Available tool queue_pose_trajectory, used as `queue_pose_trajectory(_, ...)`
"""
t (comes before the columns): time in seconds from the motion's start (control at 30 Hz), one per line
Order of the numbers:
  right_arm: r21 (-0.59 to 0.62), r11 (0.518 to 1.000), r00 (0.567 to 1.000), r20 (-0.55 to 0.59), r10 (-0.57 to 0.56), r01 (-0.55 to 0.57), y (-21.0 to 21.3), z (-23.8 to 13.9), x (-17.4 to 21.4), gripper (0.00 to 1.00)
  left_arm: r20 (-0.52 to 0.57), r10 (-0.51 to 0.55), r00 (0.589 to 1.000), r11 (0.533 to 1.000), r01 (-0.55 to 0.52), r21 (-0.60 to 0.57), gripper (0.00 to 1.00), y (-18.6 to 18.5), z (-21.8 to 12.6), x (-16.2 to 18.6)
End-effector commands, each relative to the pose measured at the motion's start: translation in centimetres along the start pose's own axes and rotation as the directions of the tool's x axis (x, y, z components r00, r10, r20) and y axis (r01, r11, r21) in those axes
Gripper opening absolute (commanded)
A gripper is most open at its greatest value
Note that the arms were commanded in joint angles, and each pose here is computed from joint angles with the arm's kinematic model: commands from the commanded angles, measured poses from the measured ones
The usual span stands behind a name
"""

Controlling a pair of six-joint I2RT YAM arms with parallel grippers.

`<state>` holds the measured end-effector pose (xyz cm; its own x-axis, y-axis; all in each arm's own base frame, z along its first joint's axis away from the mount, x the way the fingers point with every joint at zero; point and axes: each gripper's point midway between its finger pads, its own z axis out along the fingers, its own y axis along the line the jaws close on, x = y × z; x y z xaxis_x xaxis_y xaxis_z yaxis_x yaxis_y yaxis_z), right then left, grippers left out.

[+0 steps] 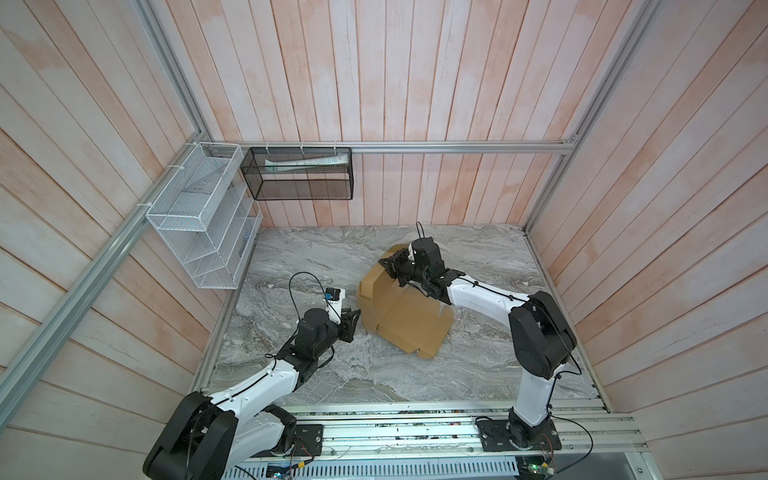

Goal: Fold the paper box

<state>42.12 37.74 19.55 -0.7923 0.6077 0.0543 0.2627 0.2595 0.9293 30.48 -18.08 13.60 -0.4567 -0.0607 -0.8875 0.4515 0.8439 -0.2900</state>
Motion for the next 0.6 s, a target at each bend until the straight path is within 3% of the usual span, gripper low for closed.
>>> queue_pose_trajectory(0.0, -0.024, 1.0, 0.999, -0.038, -0.021, 0.02, 0.74, 1.06, 1.48, 0.0, 0.049, 0.033, 0.998, 0.999, -0.035, 0.031, 0.35, -0.67, 0.19, -1.68)
queue_pose_trajectory(0.57, -0.007, 0.998, 0.997, -0.042, -0.059, 0.058, -0.11, 2.02, 2.41, 0.0, 0.052, -0.002, 0.999, 1.0, 0.002, 0.003, 0.35, -0.03, -0.38, -1.26)
